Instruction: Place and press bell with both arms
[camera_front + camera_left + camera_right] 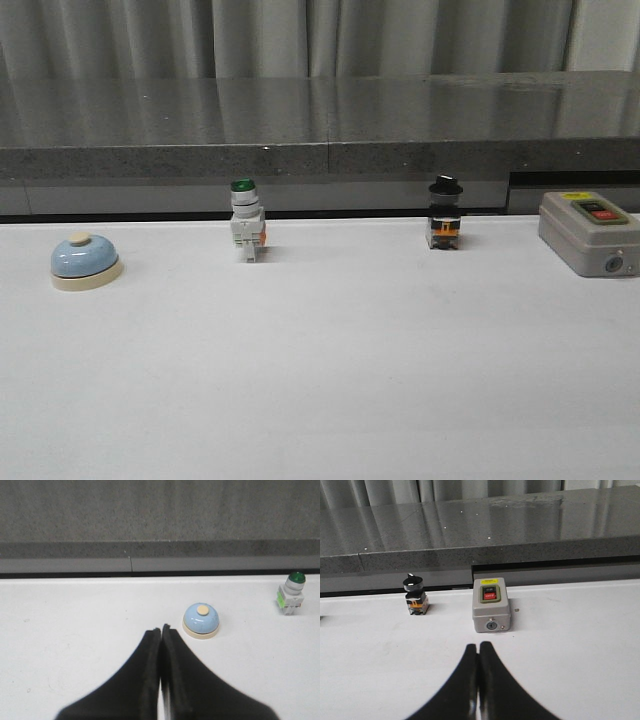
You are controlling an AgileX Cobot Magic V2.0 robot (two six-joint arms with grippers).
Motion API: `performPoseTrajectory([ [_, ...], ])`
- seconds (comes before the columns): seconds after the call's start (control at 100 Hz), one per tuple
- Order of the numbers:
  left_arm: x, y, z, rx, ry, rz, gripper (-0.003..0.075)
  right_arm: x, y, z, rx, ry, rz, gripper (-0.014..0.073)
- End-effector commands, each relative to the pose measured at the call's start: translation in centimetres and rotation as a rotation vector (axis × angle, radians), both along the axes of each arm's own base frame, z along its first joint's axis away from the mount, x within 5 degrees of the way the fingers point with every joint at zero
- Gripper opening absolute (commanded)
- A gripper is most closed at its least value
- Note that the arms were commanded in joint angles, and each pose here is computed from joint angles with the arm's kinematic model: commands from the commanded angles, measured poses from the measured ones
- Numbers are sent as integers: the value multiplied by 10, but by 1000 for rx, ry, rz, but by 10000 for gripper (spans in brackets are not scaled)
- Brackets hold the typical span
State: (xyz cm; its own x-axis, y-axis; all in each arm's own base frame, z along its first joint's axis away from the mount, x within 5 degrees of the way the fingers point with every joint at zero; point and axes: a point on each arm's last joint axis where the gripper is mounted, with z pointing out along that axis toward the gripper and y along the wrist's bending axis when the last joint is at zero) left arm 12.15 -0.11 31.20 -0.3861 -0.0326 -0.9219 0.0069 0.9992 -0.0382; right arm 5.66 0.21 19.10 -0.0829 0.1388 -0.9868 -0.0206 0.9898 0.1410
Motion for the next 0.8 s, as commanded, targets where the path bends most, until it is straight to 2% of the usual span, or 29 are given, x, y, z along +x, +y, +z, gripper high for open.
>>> performPoseTrajectory([
  [0.0,20,0,19,-14,-31,1,-18,0,-1,8,-1,-86,-9,-69],
  [0.22,67,-3,28,-41,80,-17,-13,0,-1,8,-1,-86,-9,-69],
  [0.3,85,-8,26,-23,115,-47,21,0,-1,8,-1,-86,-9,-69],
  [0.51,128,-22,21,9,184,-116,228,0,-1,8,-1,-86,-9,-69],
  [0.65,153,-32,11,5,235,-143,453,0,-1,8,-1,-86,-9,-69],
  [0.66,156,-33,9,4,245,-144,486,0,-1,8,-1,-86,-9,-69],
  [0.73,166,-39,3,-19,278,-157,552,0,-1,8,-1,-86,-9,-69],
  [0.79,175,-45,-2,-36,314,-171,559,0,-1,8,-1,-86,-9,-69],
])
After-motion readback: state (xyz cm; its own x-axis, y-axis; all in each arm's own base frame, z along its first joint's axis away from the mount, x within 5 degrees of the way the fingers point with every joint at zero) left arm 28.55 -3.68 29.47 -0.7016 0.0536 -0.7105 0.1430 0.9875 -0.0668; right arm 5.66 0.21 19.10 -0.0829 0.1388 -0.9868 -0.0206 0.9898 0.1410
